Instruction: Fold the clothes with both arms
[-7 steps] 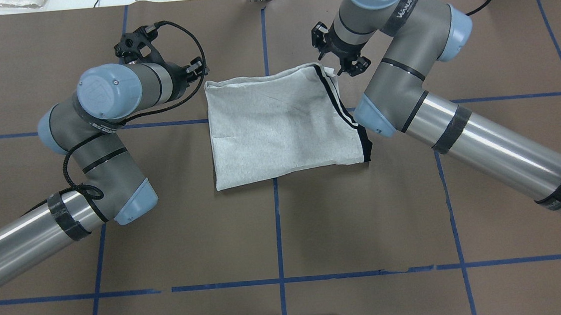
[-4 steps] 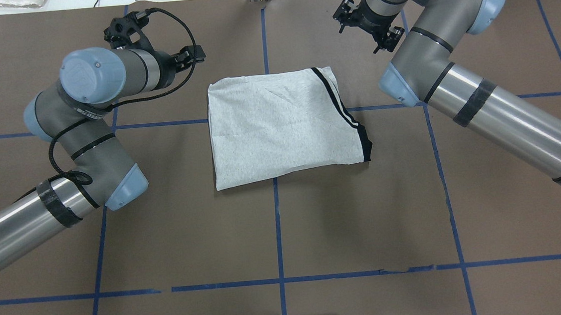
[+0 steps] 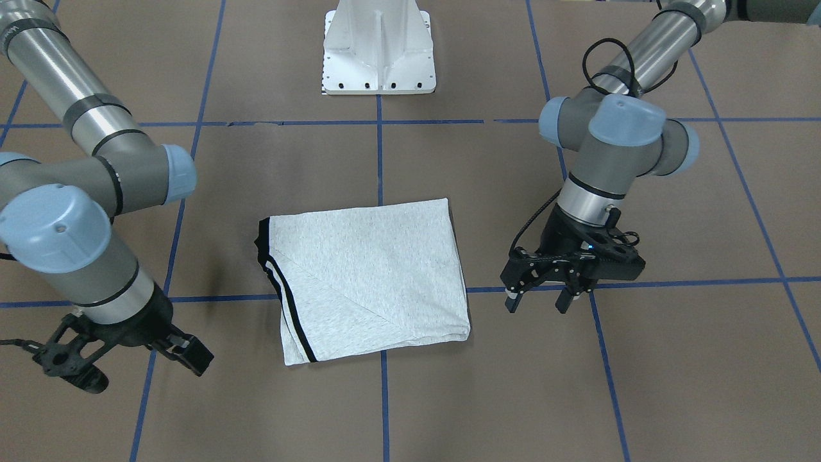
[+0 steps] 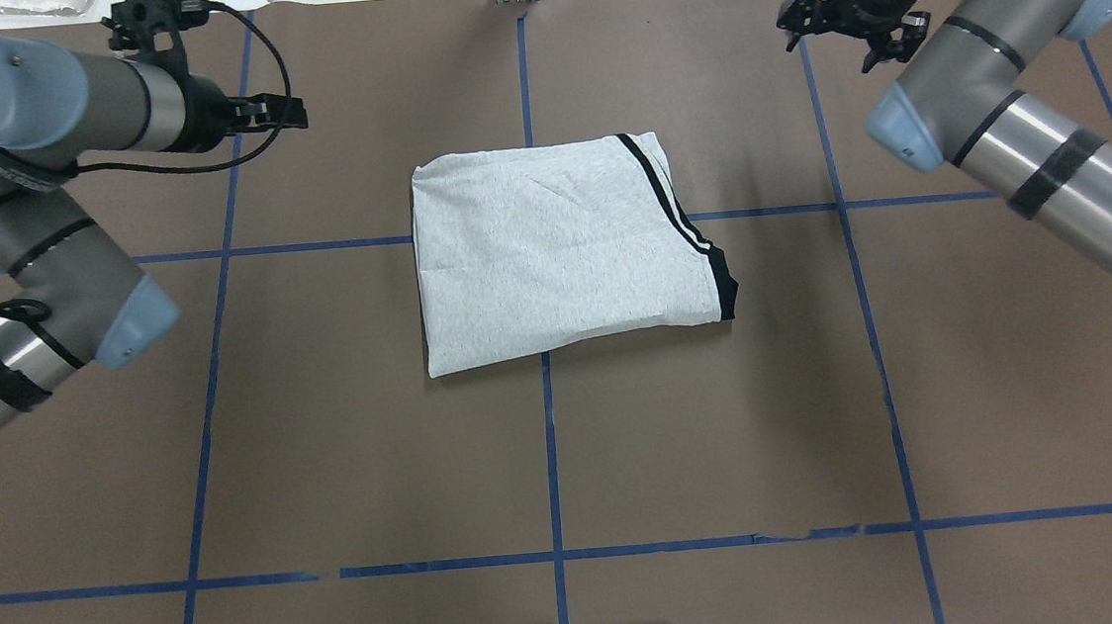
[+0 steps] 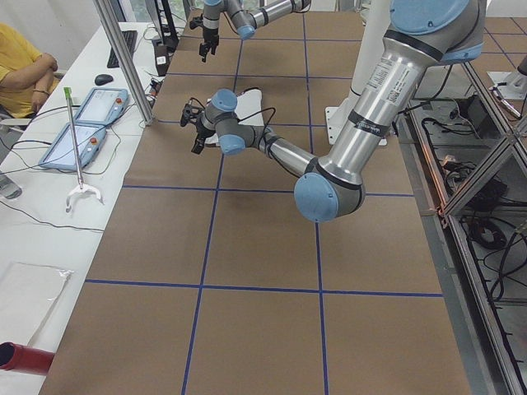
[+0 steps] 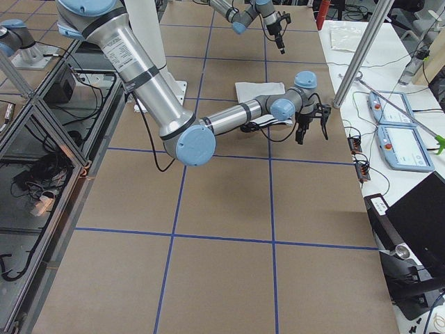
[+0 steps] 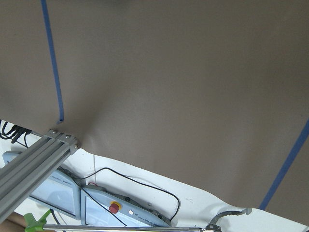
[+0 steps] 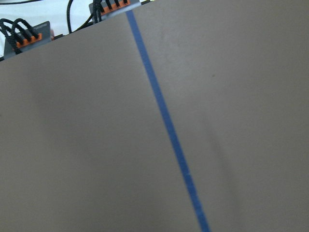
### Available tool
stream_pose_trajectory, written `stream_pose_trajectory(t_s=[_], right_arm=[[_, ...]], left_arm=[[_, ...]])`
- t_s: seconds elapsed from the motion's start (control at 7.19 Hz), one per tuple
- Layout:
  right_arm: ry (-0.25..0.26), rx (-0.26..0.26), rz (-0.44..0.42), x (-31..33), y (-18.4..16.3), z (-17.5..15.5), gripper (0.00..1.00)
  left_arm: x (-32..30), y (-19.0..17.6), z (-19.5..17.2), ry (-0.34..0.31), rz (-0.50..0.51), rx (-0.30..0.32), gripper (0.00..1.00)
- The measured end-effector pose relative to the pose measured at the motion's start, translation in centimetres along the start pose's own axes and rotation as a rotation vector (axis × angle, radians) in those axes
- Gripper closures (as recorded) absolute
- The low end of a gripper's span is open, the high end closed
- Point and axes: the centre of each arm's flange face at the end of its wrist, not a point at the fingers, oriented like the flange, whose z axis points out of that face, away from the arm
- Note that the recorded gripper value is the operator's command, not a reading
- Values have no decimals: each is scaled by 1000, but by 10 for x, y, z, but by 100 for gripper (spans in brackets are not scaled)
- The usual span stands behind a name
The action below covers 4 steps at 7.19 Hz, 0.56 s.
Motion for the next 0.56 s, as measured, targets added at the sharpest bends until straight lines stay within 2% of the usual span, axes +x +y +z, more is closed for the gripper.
stream_pose_trajectory(t_s=[0.28, 0.56], right_arm=[[-13, -46, -164, 108, -45, -24, 0], [-23, -49, -248, 220, -78, -56, 0]], left_arm=[[-100, -19, -40, -19, 194, -66, 0], [-207, -32, -92, -66, 325, -110, 0]])
